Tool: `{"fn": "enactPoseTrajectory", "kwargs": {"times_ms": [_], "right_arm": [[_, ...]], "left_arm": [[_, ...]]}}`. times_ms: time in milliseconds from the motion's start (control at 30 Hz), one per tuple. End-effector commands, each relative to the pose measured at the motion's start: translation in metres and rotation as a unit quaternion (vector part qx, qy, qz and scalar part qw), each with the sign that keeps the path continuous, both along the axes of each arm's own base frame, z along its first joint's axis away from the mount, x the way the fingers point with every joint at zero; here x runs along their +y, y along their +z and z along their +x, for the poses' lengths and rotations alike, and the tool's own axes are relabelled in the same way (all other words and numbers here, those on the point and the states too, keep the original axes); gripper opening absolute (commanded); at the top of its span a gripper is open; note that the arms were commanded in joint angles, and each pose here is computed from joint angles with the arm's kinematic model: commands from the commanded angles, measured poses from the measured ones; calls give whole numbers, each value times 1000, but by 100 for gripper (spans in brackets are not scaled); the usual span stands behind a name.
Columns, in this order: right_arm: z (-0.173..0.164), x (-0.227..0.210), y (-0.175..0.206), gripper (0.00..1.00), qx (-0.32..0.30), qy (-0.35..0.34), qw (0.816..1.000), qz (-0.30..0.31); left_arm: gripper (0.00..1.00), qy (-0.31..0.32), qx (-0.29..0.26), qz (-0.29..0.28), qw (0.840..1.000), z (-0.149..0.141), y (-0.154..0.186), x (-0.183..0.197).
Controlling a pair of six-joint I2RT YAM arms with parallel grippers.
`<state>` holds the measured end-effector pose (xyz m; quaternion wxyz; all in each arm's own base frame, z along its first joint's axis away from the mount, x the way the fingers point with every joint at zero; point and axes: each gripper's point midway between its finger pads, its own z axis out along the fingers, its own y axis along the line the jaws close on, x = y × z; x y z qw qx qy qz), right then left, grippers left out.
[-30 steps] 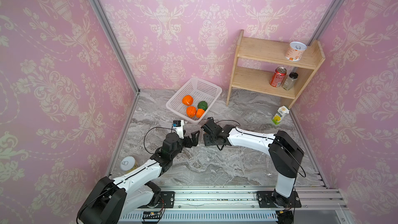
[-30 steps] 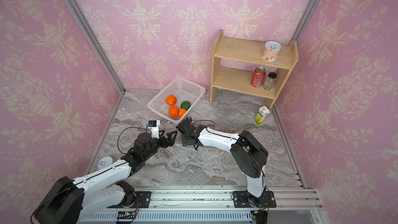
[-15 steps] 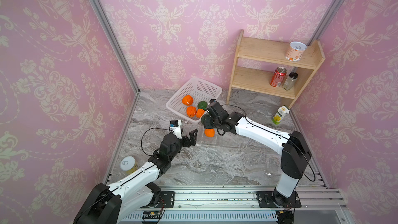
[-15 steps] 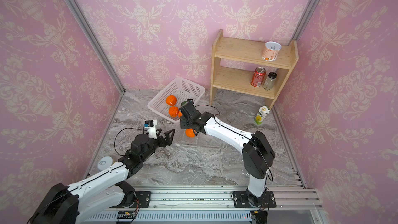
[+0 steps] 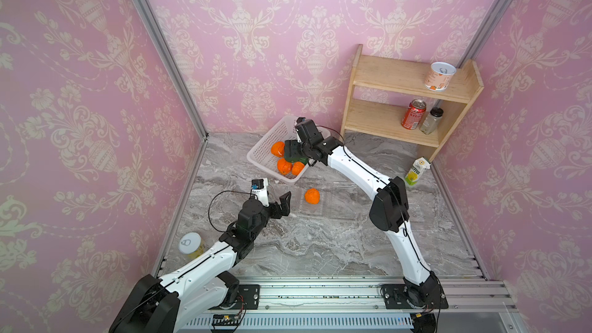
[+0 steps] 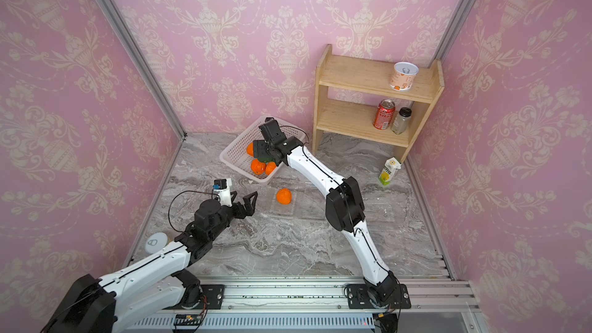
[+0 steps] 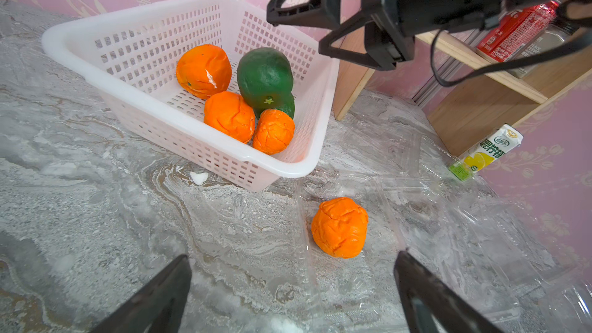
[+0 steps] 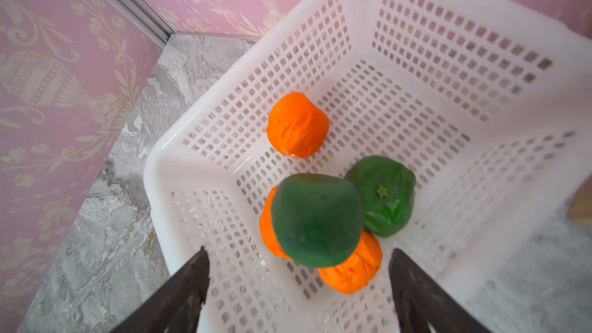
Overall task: Take oranges out of containers
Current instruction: Place the orange in the basket, then pick up the orange from the packing box.
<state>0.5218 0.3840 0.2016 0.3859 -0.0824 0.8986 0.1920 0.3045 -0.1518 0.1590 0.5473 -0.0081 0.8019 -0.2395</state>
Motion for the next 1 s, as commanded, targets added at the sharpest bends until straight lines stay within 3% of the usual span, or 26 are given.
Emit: {"fn": "enactPoseTrajectory", "kwargs": {"times_ms": [0, 233, 467, 667, 967], "right_arm": [[-3, -4, 11, 93, 8, 23, 999, -24], [-30, -28, 31, 93, -2, 20, 999, -50], [-106, -66, 33, 93, -16, -2, 996, -83], [-154, -96, 1, 96, 16, -27, 998, -53], [-159, -98, -60, 92, 72, -44, 992, -91]], "left_arm": [[99, 8, 5, 20, 1000, -1, -8, 7], [99, 8, 3, 15, 1000, -2, -5, 7], [99, 11, -3, 10, 1000, -3, -2, 9], [99, 19, -3, 12, 1000, -2, -5, 12], [99, 14, 7, 19, 1000, 1, -15, 9]]}}
